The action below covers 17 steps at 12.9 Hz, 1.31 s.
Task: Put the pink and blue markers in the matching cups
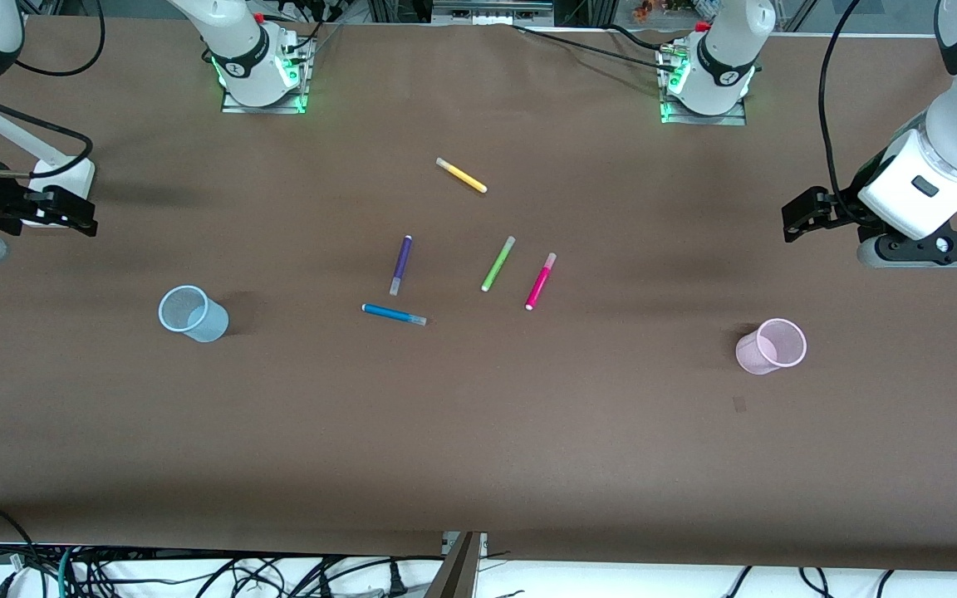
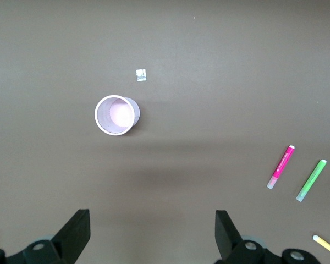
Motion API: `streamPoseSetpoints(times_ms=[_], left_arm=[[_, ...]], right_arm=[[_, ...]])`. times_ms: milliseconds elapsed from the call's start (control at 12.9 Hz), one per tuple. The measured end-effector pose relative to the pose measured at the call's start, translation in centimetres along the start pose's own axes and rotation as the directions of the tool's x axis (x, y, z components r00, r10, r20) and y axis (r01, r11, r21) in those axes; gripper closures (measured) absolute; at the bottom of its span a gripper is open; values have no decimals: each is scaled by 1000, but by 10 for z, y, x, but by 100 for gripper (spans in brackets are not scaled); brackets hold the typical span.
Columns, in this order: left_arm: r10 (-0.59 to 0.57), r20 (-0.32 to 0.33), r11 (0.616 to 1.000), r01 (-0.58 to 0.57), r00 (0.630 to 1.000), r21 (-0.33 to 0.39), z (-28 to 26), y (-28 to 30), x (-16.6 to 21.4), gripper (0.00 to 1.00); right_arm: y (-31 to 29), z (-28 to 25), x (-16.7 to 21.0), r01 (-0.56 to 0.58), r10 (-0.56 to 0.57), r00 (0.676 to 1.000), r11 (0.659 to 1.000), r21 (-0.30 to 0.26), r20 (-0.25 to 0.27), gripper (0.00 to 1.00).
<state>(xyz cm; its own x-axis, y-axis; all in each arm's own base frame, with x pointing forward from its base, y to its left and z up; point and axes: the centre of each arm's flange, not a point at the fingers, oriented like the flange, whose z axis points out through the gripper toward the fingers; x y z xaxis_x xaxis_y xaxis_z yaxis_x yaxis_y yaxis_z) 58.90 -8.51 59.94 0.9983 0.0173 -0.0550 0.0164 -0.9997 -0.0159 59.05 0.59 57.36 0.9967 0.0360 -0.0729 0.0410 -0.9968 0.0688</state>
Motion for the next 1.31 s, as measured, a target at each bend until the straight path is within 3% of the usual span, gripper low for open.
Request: streamPoseSetpoints(times_ms=[541, 1082, 1314], left_arm=[[0, 0, 1000, 0, 1000, 0, 0, 0, 0, 0], [0, 1, 1000, 0, 1000, 0, 0, 0, 0, 0], [0, 1, 1000, 0, 1000, 0, 1, 0, 0, 0]], right_arm=[[-91, 33, 14, 141, -141, 988, 990, 9, 54, 0], [-203, 128, 37, 296, -295, 946, 955, 17, 136, 0], [-256, 168, 39, 367, -365, 922, 930, 12, 132, 0]])
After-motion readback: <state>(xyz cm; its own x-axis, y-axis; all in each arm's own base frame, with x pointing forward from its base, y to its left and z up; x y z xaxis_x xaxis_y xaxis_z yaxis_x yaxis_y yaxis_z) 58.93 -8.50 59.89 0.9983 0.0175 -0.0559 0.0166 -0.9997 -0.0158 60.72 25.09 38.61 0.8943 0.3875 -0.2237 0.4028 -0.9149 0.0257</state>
